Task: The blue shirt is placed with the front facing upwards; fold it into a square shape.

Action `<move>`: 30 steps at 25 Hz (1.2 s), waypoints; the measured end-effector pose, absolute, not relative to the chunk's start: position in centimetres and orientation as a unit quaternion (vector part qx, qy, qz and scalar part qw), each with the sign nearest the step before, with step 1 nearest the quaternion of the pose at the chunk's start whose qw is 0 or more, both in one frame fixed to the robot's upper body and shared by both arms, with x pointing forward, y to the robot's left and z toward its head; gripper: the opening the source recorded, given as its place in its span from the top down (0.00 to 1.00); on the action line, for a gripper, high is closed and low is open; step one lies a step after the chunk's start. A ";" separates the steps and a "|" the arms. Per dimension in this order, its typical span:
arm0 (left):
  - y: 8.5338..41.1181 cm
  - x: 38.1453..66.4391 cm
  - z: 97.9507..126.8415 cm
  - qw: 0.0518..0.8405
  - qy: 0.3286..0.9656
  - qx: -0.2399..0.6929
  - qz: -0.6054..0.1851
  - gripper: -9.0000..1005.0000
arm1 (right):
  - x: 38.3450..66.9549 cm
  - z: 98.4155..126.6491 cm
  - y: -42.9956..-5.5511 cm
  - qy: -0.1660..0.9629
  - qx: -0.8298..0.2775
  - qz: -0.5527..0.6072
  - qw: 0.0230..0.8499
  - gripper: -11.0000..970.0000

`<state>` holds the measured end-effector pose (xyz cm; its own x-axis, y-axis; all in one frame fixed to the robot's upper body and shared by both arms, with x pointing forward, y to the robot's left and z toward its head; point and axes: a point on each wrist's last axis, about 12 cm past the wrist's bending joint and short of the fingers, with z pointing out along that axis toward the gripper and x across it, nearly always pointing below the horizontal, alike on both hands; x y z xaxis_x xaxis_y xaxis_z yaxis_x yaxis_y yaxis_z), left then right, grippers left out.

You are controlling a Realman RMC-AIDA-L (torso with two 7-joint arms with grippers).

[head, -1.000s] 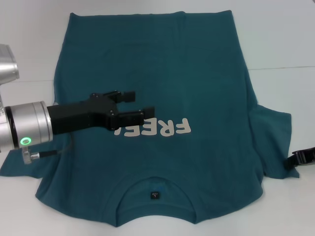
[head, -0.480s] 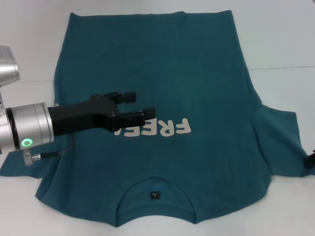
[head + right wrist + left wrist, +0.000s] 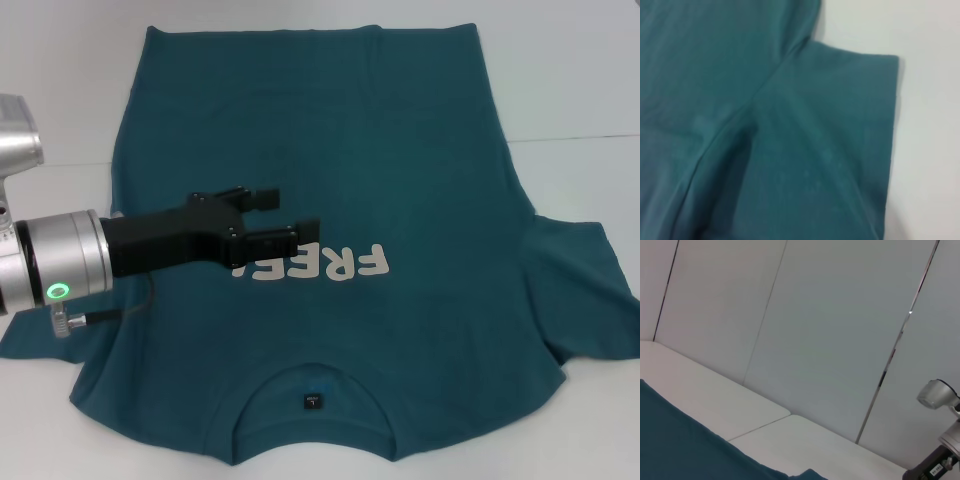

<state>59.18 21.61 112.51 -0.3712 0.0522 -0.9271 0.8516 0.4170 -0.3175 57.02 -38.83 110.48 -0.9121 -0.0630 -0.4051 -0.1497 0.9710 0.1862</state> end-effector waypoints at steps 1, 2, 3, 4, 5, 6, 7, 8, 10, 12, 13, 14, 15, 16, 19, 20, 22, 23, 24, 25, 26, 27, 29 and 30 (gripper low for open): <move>21.6 59.2 112.5 0.460 0.705 0.321 -0.434 0.12 | 57.1 110.5 -38.9 0.972 -0.054 0.105 0.205 0.95; 21.6 59.2 112.5 0.460 0.705 0.320 -0.434 0.12 | 57.2 110.5 -38.9 0.971 -0.054 0.102 0.209 0.95; 21.6 59.2 112.5 0.460 0.705 0.320 -0.435 0.12 | 57.3 110.6 -38.9 0.971 -0.054 0.099 0.212 0.95; 21.6 59.2 112.5 0.460 0.705 0.320 -0.435 0.12 | 57.5 110.7 -38.9 0.970 -0.055 0.096 0.215 0.95; 21.6 59.2 112.5 0.460 0.705 0.320 -0.435 0.12 | 57.6 110.7 -38.9 0.970 -0.055 0.094 0.218 0.95; 21.6 59.1 112.5 0.460 0.705 0.320 -0.435 0.12 | 57.8 110.8 -38.9 0.969 -0.056 0.090 0.222 0.95; 21.6 59.1 112.5 0.459 0.705 0.319 -0.435 0.12 | 57.9 110.8 -39.0 0.969 -0.056 0.085 0.225 0.95; 21.6 59.1 112.5 0.459 0.706 0.319 -0.435 0.12 | 58.0 110.9 -39.1 0.969 -0.056 0.080 0.228 0.95; 21.6 59.1 112.4 0.459 0.706 0.318 -0.436 0.12 | 58.3 111.0 -39.2 0.968 -0.058 0.068 0.233 0.95; 21.6 59.1 112.4 0.458 0.706 0.317 -0.436 0.12 | 58.6 111.1 -39.2 0.967 -0.059 0.061 0.239 0.95; 21.6 59.1 112.4 0.458 0.706 0.317 -0.436 0.12 | 58.7 111.1 -39.2 0.967 -0.060 0.058 0.242 0.95; 21.6 59.1 112.4 0.458 0.706 0.317 -0.437 0.12 | 58.9 111.2 -39.1 0.966 -0.062 0.055 0.244 0.95; 21.6 59.1 112.4 0.458 0.706 0.317 -0.437 0.12 | 59.0 111.2 -39.0 0.966 -0.064 0.053 0.247 0.95; 21.6 59.1 112.4 0.458 0.706 0.317 -0.437 0.12 | 59.2 111.2 -38.9 0.965 -0.065 0.051 0.249 0.95; 21.5 59.1 112.4 0.458 0.706 0.316 -0.438 0.12 | 59.6 111.3 -38.7 0.963 -0.071 0.044 0.256 0.95; 21.5 59.1 112.4 0.457 0.706 0.316 -0.438 0.12 | 59.7 111.3 -38.7 0.962 -0.073 0.040 0.258 0.95; 21.5 59.1 112.4 0.458 0.706 0.316 -0.438 0.12 | 59.8 111.3 -38.6 0.962 -0.075 0.034 0.260 0.95; 21.5 59.1 112.4 0.458 0.706 0.316 -0.438 0.12 | 59.8 111.3 -38.7 0.962 -0.075 0.030 0.261 0.95; 21.5 59.1 112.4 0.458 0.706 0.316 -0.438 0.12 | 59.9 111.3 -38.7 0.962 -0.076 0.026 0.261 0.95; 21.5 59.1 112.4 0.458 0.706 0.316 -0.438 0.12 | 59.9 111.3 -38.7 0.962 -0.076 0.023 0.261 0.95; 21.5 59.1 112.4 0.458 0.706 0.315 -0.438 0.12 | 59.9 111.3 -38.7 0.962 -0.076 0.021 0.262 0.95; 21.5 59.1 112.4 0.458 0.706 0.315 -0.438 0.12 | 60.0 111.3 -38.8 0.962 -0.076 0.020 0.263 0.95; 21.6 59.1 112.4 0.459 0.707 0.315 -0.437 0.12 | 60.0 111.3 -38.8 0.961 -0.074 0.019 0.264 0.95; 21.6 59.1 112.4 0.459 0.707 0.314 -0.437 0.12 | 60.0 111.3 -38.8 0.961 -0.073 0.020 0.265 0.95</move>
